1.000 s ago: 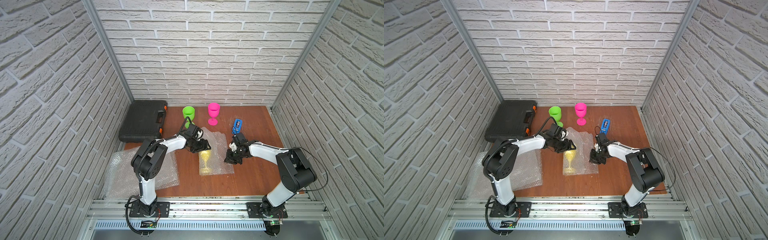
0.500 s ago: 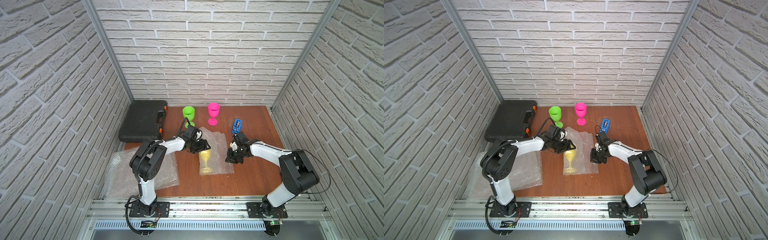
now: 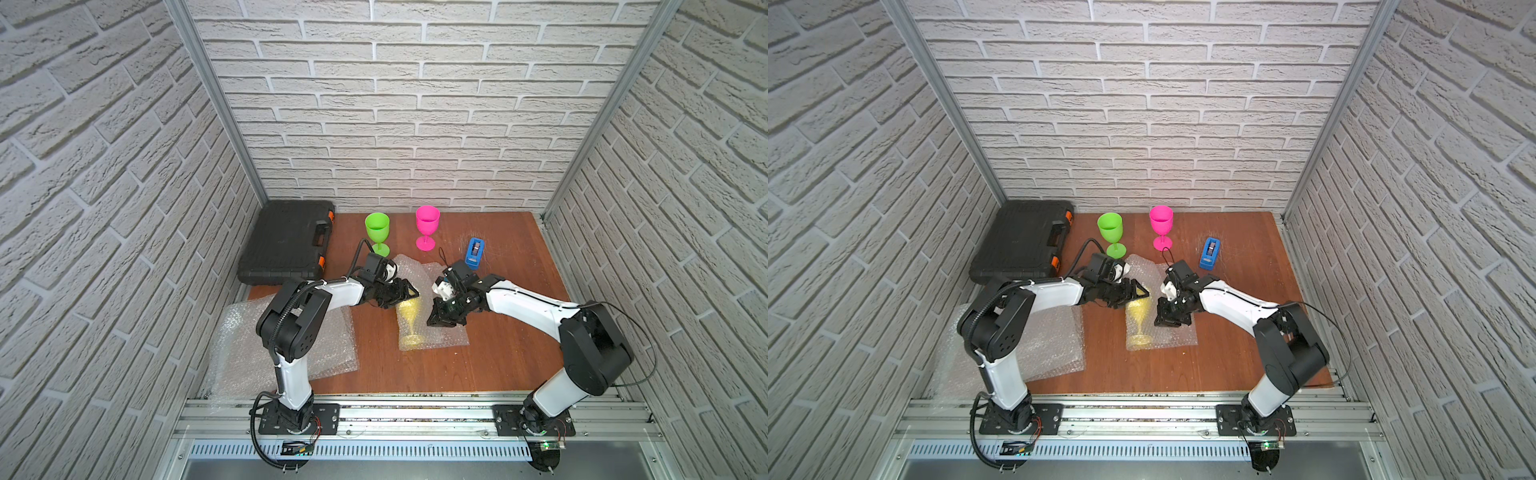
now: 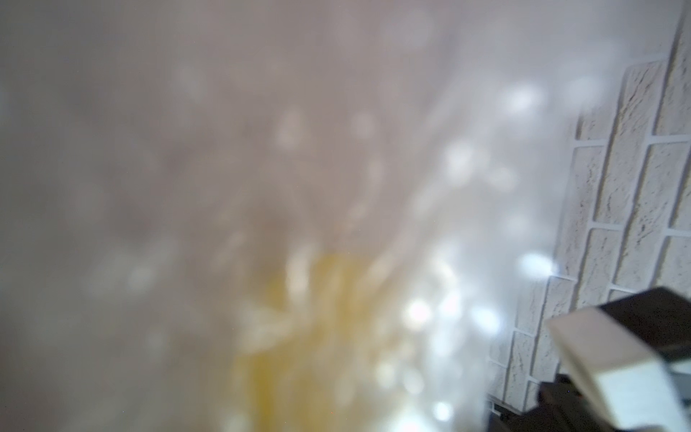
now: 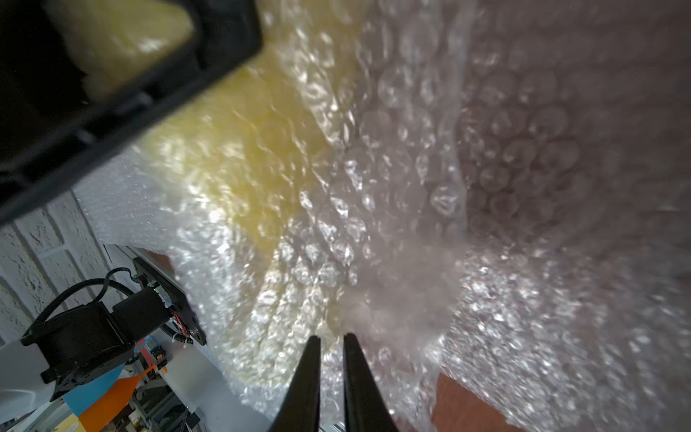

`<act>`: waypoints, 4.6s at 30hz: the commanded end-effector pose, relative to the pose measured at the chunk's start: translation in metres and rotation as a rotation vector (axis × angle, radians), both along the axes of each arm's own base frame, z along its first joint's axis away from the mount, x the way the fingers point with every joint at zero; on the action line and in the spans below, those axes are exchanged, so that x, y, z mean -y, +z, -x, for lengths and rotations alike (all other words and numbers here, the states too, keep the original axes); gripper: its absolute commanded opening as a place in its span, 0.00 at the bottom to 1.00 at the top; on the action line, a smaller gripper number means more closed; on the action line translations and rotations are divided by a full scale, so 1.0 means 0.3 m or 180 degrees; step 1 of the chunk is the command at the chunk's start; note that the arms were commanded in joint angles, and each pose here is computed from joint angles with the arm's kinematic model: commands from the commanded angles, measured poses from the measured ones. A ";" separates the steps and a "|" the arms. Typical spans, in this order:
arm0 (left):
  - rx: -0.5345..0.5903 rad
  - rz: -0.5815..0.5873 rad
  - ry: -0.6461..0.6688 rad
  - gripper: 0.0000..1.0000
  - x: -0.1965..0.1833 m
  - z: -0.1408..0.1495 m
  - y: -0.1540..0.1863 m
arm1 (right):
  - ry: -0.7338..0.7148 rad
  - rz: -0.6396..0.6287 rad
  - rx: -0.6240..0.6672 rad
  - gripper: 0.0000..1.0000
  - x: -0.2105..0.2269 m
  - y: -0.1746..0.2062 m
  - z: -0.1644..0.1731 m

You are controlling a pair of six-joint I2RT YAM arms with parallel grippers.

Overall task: Wrap wine glasses in bubble wrap
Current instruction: Wrap the wine glass in bubble wrap.

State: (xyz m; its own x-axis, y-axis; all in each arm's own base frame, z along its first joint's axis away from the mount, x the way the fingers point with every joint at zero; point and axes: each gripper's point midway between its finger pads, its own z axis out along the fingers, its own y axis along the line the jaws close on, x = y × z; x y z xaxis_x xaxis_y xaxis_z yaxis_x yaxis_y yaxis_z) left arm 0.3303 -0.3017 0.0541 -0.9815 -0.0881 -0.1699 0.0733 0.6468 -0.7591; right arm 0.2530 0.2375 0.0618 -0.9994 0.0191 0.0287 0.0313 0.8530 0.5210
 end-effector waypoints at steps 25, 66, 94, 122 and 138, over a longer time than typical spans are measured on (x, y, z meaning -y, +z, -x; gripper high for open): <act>-0.0139 -0.1258 -0.0149 0.45 -0.062 0.047 -0.110 | -0.0358 0.0376 0.0294 0.13 0.115 -0.019 -0.100; -0.0388 -0.2009 -0.0132 0.46 -0.126 0.086 -0.144 | -0.0594 -0.0018 0.0940 0.21 0.080 0.115 -0.525; -0.0489 -0.2276 -0.0110 0.53 -0.134 0.076 -0.141 | -0.0053 -0.0267 0.0461 0.30 -0.062 0.028 -0.106; 0.0207 -0.1691 0.0284 0.98 -0.112 0.001 0.146 | -0.0171 -0.0173 0.0301 0.13 0.005 -0.022 -0.096; 0.0019 -0.1137 0.0906 0.97 -0.124 0.038 0.100 | -0.0176 -0.0195 0.0279 0.12 0.009 -0.017 -0.105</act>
